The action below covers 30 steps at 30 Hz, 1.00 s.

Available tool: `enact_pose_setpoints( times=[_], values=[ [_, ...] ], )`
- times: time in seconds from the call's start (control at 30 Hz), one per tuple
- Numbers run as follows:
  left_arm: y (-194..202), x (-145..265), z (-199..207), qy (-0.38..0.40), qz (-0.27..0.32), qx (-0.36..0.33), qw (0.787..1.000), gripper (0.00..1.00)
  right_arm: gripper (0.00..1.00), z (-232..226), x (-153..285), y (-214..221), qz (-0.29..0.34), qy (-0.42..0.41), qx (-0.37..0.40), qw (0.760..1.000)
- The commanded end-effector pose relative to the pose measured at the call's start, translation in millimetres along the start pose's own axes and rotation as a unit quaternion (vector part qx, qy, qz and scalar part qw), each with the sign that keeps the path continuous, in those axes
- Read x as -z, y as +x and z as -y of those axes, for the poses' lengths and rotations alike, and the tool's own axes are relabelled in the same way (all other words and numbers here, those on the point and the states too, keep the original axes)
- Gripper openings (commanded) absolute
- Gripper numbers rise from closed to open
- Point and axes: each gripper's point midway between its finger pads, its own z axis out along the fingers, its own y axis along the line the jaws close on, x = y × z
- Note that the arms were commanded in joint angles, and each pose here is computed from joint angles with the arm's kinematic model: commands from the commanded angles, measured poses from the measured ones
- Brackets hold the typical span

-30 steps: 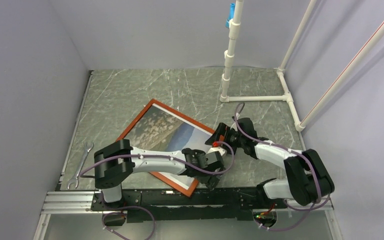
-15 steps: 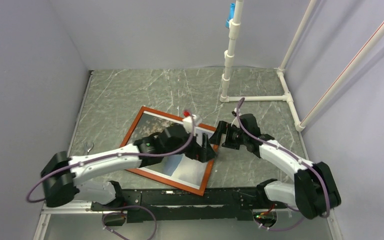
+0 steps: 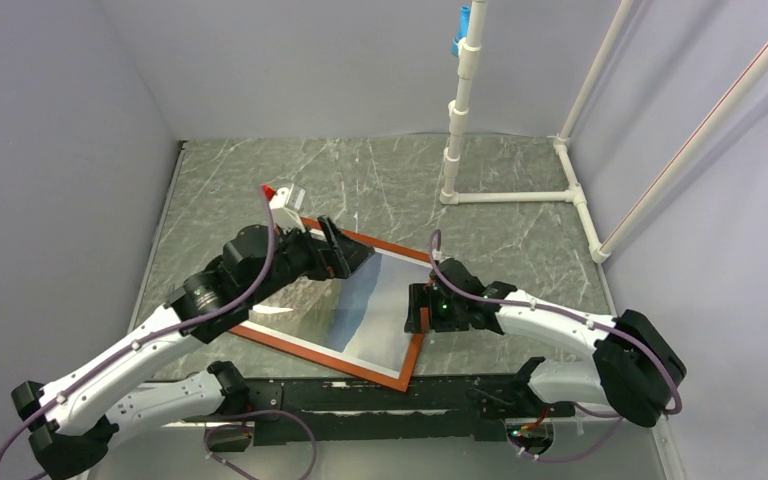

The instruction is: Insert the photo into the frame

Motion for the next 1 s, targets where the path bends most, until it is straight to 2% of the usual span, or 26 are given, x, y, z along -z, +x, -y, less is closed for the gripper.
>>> enact_pose_setpoints(
  times=[0.0, 0.13, 0.27, 0.4, 0.57, 0.67, 0.9, 0.93, 0.97],
  values=[
    [3.1, 11.7, -19.8, -0.048, -0.007, -0.004, 0.999, 0.99, 0.86, 13.4, -9.9, 5.0, 0.004, 0.079, 0.000, 0.997],
    [11.3, 13.9, -31.2, -0.069, -0.019, -0.005, 0.997, 0.99, 0.77, 16.1, -22.7, 6.7, -0.001, 0.119, 0.025, 0.993],
    [20.9, 18.0, -48.2, -0.103, -0.035, -0.012, 0.994, 0.99, 0.34, 30.0, -26.6, 5.5, -0.001, 0.159, 0.033, 0.987],
    [34.5, 26.2, -77.8, -0.164, -0.053, -0.020, 0.985, 0.99, 0.15, 42.5, -19.4, -5.2, 0.016, 0.188, 0.043, 0.981],
    [54.5, 31.6, -112.9, -0.222, -0.074, -0.024, 0.972, 0.99, 0.05, 61.7, -10.1, -19.9, 0.029, 0.203, 0.045, 0.978],
    [68.8, 34.1, -135.7, -0.254, -0.095, -0.020, 0.962, 0.99, 0.02, 71.5, -7.8, -32.3, 0.031, 0.165, 0.001, 0.986],
    [92.3, 42.3, -196.3, -0.327, -0.118, 0.010, 0.938, 1.00, 0.03, 103.1, 8.4, -68.0, 0.072, 0.153, -0.061, 0.984],
    [93.7, 43.9, -203.9, -0.337, -0.119, 0.017, 0.934, 0.99, 0.04, 108.0, 9.0, -71.7, 0.072, 0.156, -0.067, 0.983],
    [95.5, 45.6, -212.4, -0.347, -0.120, 0.026, 0.930, 0.99, 0.10, 111.4, 8.9, -74.9, 0.070, 0.156, -0.072, 0.983]
  ],
)
